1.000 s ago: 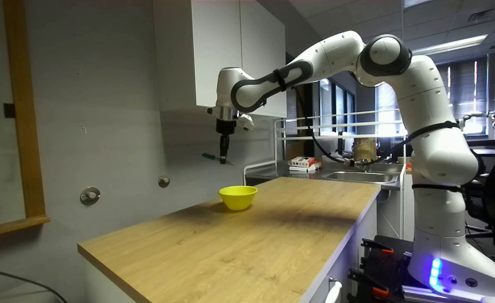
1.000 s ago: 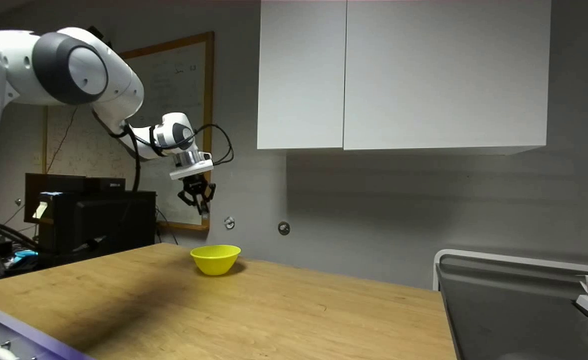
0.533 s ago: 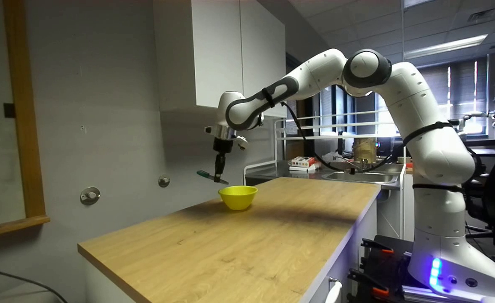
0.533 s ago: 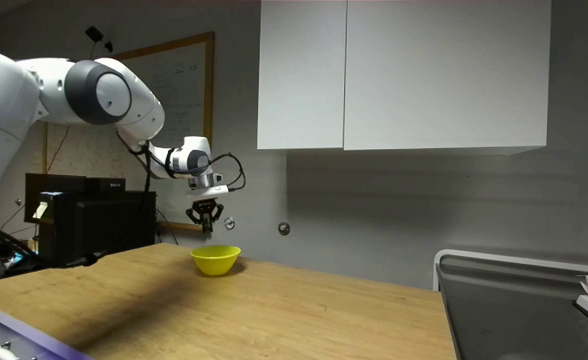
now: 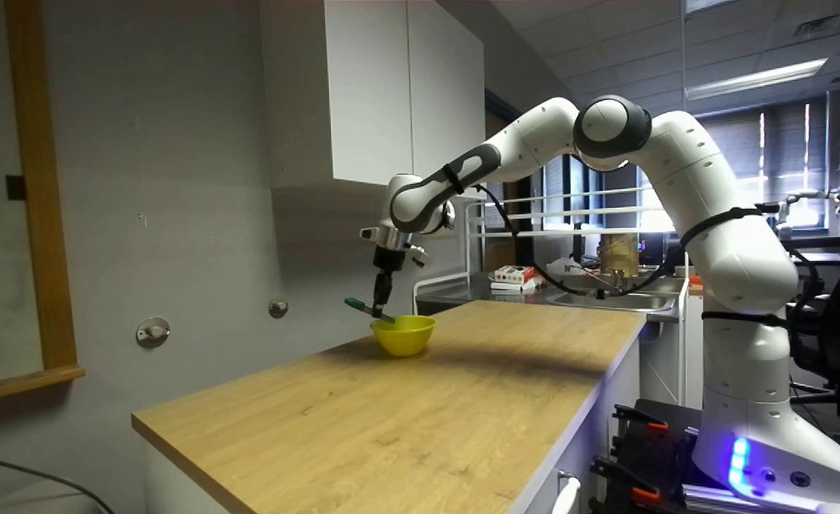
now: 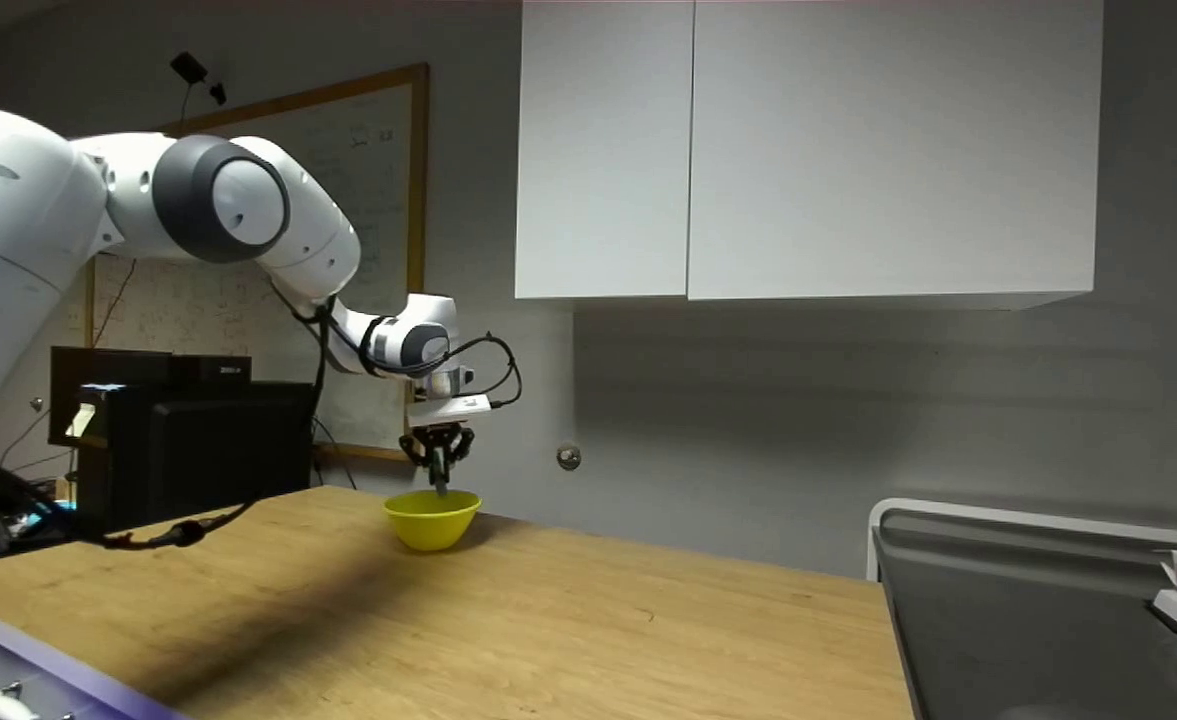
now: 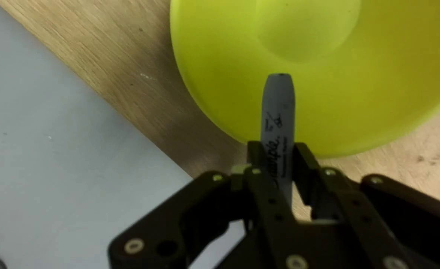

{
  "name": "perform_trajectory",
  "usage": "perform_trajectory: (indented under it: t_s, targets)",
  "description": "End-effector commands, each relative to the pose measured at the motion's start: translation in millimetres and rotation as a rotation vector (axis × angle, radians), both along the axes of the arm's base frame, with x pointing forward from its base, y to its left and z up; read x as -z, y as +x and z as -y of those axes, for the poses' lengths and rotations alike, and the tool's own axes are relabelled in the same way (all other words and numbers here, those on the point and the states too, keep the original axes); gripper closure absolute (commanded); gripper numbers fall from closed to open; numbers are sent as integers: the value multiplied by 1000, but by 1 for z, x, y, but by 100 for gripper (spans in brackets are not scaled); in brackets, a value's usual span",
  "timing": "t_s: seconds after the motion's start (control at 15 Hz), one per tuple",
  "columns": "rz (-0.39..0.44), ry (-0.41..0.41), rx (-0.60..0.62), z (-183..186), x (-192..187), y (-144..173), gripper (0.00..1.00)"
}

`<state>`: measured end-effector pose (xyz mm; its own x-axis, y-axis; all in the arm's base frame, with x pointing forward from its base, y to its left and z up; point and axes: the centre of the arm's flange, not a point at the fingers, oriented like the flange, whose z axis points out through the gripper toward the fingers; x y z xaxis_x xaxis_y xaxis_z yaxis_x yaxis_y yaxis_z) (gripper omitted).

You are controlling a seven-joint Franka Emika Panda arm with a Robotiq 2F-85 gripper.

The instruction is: Put the pen in the bowl

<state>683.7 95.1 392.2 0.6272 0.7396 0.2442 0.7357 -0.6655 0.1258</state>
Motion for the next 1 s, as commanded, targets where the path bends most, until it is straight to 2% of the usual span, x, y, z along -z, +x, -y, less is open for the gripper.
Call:
perform_trajectory:
  t_s: [0.0, 0.53, 0.93]
  targets:
    - [35, 26, 39, 11, 6, -7, 93]
    - [102, 99, 220, 33, 30, -32, 94]
    - [156, 102, 277, 40, 24, -77, 94]
